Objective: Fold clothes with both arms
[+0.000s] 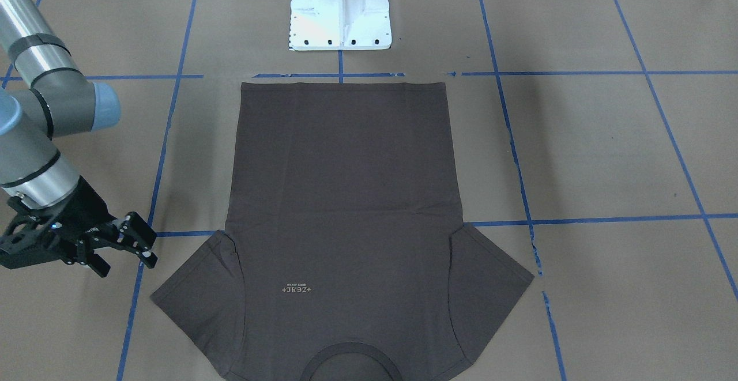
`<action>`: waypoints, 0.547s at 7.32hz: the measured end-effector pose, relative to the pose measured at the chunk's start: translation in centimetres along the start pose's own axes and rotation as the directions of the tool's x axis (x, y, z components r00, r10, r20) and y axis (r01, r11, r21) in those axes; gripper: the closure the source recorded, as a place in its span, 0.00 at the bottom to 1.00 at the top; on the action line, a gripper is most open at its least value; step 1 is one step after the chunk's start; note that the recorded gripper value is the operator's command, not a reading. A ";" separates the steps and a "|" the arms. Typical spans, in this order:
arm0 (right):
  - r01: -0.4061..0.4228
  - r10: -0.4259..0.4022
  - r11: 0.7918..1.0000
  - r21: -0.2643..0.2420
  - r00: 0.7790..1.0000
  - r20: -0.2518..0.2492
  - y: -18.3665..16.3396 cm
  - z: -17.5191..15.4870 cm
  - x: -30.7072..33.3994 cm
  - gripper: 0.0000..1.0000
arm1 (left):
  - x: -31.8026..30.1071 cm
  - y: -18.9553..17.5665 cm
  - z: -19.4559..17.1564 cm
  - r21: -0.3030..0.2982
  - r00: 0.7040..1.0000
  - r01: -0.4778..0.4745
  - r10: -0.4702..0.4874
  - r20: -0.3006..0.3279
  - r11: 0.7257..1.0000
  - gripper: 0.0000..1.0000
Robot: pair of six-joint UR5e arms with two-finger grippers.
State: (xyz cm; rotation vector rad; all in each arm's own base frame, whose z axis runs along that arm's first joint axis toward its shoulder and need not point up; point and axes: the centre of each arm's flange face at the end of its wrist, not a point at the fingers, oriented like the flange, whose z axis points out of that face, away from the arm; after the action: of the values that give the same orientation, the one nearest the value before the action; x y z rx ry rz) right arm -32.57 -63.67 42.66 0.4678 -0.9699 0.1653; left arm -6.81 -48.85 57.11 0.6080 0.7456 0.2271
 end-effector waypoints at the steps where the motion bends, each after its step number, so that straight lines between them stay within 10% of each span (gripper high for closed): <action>1: 0.001 -0.001 1.000 0.010 1.000 -0.024 1.0 2.2 0.8 0.23 | 0.0 0.1 0.0 -0.001 1.000 0.000 0.000 0.000 1.000 0.00; 4: 0.014 -0.012 1.000 0.020 0.996 -0.085 3.5 5.7 1.5 0.25 | 0.0 0.2 0.0 -0.002 1.000 -0.001 0.001 0.000 1.000 0.00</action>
State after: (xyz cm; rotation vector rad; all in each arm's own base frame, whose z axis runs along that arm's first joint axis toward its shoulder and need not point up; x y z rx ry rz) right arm -37.26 -63.22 47.71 0.4818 -0.8824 0.1822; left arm -6.81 -48.73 57.24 0.6068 0.7451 0.2282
